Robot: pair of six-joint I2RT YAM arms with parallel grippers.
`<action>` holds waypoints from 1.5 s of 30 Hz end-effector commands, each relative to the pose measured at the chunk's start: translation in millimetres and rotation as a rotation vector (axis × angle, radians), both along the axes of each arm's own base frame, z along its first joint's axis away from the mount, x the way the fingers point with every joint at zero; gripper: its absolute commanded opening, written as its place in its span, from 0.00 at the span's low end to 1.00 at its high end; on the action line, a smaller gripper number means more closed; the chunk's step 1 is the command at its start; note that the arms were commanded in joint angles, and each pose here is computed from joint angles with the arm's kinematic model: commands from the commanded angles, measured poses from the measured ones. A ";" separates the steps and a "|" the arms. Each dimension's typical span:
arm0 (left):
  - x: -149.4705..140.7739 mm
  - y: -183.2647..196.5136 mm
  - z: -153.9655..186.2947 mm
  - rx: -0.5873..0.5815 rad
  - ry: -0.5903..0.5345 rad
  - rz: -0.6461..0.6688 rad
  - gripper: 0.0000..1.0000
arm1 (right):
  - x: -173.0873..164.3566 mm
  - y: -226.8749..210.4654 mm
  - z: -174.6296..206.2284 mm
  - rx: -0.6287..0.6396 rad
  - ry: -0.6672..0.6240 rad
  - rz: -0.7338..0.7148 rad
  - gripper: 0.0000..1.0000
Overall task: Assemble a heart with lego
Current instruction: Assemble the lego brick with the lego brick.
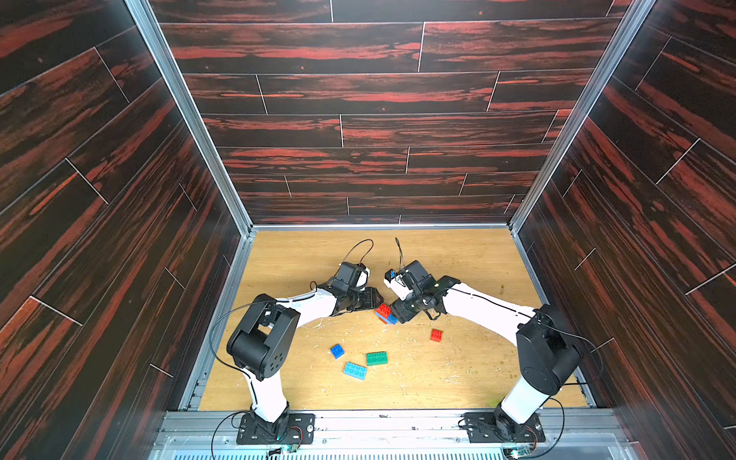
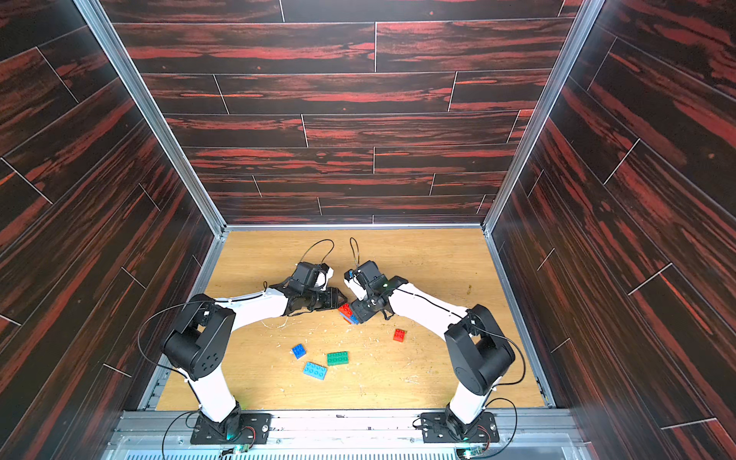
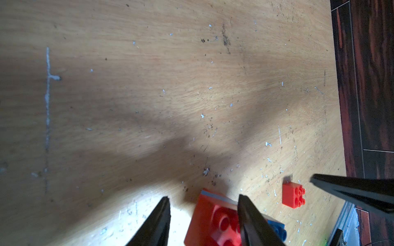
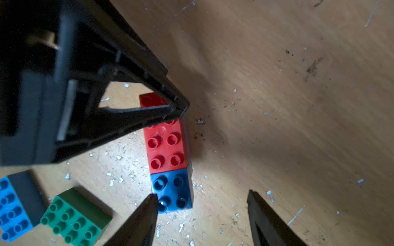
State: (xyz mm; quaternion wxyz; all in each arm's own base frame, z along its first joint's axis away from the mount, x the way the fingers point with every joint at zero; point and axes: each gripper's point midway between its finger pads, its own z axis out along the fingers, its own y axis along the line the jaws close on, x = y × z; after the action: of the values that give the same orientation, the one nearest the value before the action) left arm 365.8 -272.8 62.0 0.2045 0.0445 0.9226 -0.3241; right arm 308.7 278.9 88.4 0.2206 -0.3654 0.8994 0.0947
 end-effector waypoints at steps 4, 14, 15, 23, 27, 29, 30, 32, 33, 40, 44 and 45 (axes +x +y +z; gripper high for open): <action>-12.6 2.2 -4.2 0.040 0.021 -0.018 0.55 | -3.9 -0.8 -15.7 -0.034 0.046 0.004 0.70; -24.7 4.2 -12.5 0.046 0.042 -0.014 0.55 | -11.3 -26.6 -54.7 -0.195 0.111 -0.026 0.69; -25.3 5.4 -13.4 0.050 0.043 -0.009 0.55 | -12.8 -30.3 -58.8 -0.212 0.116 -0.029 0.68; -13.1 6.8 7.0 0.082 -0.010 -0.004 0.56 | -3.8 -13.2 -27.3 -0.115 0.068 -0.023 0.68; 0.0 11.3 18.6 0.120 -0.045 0.021 0.60 | 8.2 5.0 11.8 -0.005 0.000 -0.020 0.71; 4.5 10.0 36.4 0.099 -0.080 0.026 0.62 | 9.8 12.0 26.0 0.036 -0.015 -0.012 0.72; 6.0 9.2 39.8 0.094 -0.089 0.029 0.62 | 10.6 13.7 30.6 0.048 -0.022 -0.012 0.72; 9.3 8.6 49.2 0.086 -0.106 0.035 0.63 | 12.0 13.1 36.9 0.057 -0.034 -0.020 0.72; 10.2 9.3 53.5 0.086 -0.112 0.041 0.63 | 11.8 12.1 39.8 0.058 -0.041 -0.024 0.72; 2.3 45.4 88.6 0.099 -0.168 0.162 0.63 | -30.2 17.7 60.2 0.067 -0.037 0.036 0.69; -15.0 89.7 91.3 0.141 -0.188 0.301 0.66 | -78.2 27.5 51.0 0.039 -0.051 0.118 0.68; -19.0 97.3 91.8 0.149 -0.193 0.322 0.66 | -89.8 31.5 46.3 0.039 -0.042 0.148 0.68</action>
State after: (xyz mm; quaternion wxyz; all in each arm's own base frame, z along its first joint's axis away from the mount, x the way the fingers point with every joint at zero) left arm 358.9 -208.5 164.4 0.3345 -0.0129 0.9061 -0.2586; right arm 248.8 311.5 151.5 0.2660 -0.4093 0.8636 0.1261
